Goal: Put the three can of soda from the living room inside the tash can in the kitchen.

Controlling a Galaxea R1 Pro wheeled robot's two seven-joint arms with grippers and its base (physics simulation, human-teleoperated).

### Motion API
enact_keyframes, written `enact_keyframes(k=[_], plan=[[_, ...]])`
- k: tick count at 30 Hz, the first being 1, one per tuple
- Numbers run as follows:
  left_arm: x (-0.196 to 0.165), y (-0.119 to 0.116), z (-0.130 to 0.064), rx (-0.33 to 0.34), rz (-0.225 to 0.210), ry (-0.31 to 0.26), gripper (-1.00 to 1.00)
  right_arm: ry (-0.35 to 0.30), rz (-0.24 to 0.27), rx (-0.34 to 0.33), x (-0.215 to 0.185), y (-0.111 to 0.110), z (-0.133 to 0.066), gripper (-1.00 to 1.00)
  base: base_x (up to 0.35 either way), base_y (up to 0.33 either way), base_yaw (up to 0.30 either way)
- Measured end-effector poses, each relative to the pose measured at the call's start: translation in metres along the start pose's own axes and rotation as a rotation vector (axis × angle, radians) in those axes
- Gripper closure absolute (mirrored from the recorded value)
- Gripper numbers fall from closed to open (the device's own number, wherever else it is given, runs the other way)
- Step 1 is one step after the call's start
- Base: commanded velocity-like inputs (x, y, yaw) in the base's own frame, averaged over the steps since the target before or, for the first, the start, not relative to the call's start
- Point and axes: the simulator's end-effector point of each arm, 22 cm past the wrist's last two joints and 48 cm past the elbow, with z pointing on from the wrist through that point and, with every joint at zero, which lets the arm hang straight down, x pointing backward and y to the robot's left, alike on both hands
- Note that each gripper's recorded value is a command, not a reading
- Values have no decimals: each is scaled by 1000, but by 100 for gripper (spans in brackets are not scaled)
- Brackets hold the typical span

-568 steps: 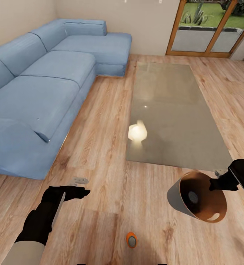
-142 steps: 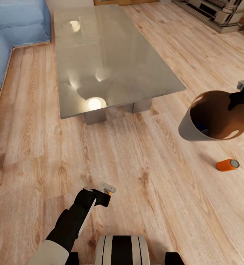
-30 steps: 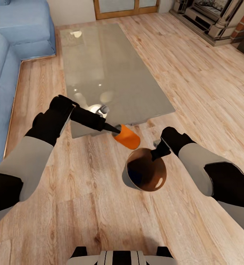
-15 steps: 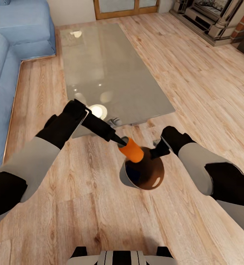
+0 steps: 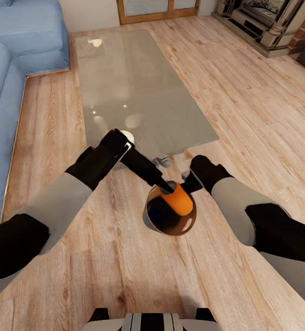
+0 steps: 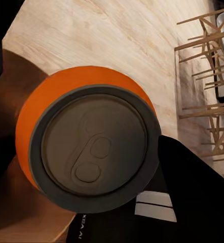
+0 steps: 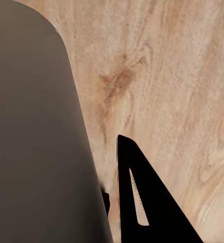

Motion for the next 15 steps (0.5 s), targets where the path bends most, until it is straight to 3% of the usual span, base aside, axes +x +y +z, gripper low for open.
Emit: enact_keyframes(k=[10,11,15], plan=[[31,35,19,-171,-1,169,100,-17,-8,6,-7,4,-4,100,0,0,0],[39,44,20,-212,5,211,100,-18,-8,5,-8,5,-4,100,0,0,0],[42,45,23,-224,12,230,100,-22,-12,-1,-10,9,-5,100,0,0,0]])
